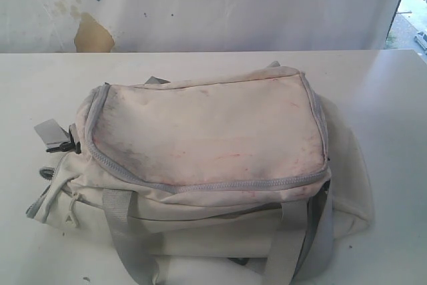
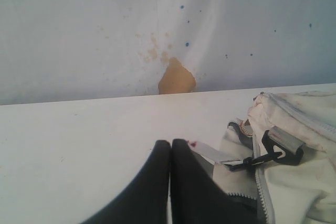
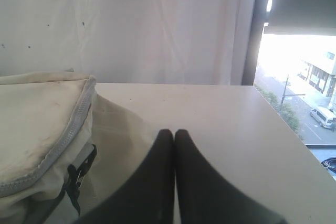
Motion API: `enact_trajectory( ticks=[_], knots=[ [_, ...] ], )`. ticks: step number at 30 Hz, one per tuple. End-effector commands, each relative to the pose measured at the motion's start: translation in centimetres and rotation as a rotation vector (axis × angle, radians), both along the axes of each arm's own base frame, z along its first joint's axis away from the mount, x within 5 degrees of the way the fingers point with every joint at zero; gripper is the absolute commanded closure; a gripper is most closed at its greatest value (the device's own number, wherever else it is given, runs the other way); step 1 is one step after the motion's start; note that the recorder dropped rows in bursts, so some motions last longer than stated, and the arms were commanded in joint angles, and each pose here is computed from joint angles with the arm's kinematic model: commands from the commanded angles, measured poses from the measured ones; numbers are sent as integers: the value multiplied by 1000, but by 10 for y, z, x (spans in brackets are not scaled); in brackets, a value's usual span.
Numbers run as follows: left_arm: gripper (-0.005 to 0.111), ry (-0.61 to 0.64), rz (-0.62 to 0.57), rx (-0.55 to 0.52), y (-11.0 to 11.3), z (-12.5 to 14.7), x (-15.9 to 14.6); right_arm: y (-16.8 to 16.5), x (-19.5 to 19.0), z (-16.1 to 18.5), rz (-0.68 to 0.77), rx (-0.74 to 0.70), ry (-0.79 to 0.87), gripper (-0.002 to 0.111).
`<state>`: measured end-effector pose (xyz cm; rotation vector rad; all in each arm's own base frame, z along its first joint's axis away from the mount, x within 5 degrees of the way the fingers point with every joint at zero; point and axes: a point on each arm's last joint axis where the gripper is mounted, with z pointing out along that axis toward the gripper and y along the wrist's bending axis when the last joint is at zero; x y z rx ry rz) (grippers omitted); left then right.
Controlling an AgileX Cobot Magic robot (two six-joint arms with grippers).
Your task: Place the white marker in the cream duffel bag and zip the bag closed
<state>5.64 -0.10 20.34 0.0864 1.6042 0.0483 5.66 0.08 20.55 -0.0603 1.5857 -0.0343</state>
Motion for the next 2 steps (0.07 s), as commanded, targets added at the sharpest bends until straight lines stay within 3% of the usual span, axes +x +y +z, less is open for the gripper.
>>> enact_trajectory(
  ticks=[1, 2],
  knots=[
    [107, 3, -1, -11, 0, -2, 0, 0, 0, -2, 3, 3, 6, 108],
    [107, 3, -1, -11, 0, -2, 0, 0, 0, -2, 3, 3, 6, 108]
  ],
)
